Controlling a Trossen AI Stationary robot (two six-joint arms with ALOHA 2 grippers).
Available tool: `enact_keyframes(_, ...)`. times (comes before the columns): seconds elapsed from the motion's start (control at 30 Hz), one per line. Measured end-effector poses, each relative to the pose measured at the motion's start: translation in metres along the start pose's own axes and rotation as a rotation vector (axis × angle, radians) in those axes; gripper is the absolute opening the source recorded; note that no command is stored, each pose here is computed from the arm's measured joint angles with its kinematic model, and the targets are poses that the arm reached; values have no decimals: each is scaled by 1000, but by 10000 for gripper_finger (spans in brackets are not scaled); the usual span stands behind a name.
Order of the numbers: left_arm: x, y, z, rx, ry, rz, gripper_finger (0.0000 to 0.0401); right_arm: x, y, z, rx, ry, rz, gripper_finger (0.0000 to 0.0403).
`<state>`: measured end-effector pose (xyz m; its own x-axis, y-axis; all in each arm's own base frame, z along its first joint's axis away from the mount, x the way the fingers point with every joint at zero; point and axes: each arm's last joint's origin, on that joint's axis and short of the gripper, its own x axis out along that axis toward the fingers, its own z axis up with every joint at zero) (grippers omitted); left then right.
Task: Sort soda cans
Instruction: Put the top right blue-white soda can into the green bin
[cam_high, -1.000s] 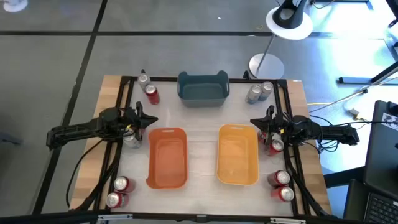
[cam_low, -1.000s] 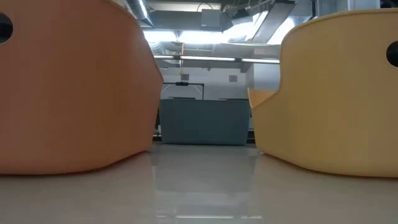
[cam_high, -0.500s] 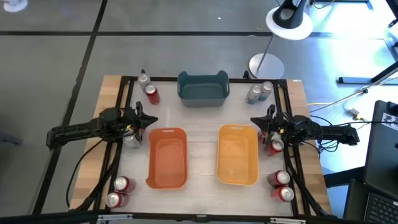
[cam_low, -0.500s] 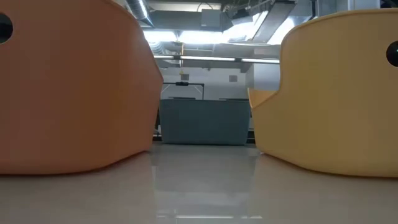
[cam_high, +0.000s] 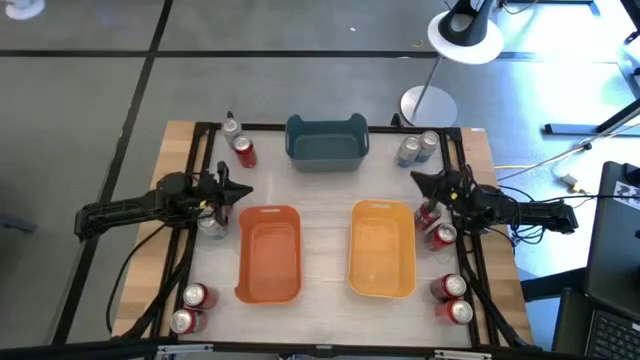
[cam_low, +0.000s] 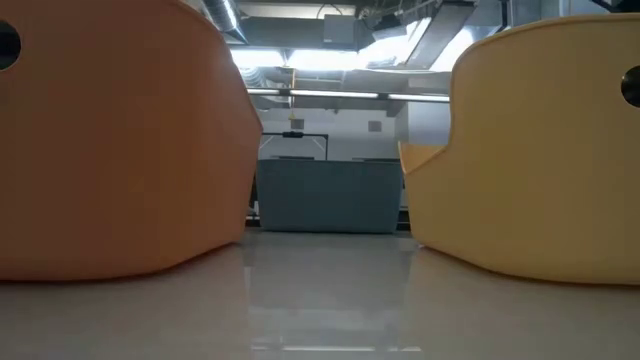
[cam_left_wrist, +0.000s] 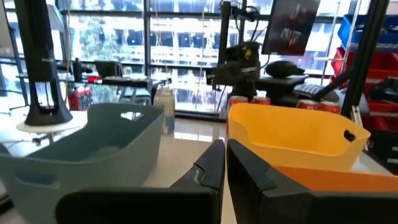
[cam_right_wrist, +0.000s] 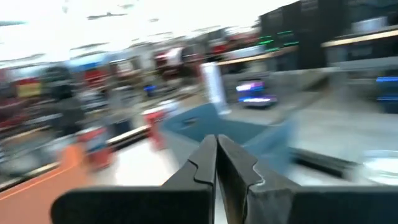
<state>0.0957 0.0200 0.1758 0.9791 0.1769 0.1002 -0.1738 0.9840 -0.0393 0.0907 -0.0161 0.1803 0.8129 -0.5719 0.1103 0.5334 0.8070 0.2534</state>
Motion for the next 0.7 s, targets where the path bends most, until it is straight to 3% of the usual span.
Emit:
enact_keyframes(0.23,0,0,0,-51,-3,7,11,-3,-2,37,-79,-34,-236,12)
enact_keyframes(0.3,0,2,1,-69,-10,66,11,-4,-1,50,-92,-36,-288,12)
enact_keyframes(0.43,0,5,1,-180,-28,170,11,-4,1,70,-127,6,-345,12)
enact_keyframes(0.57,-1,7,1,-185,-42,254,11,-2,6,91,-138,27,-385,12)
enact_keyframes(0.7,-1,9,1,-188,-49,299,11,7,12,95,-221,78,-412,12)
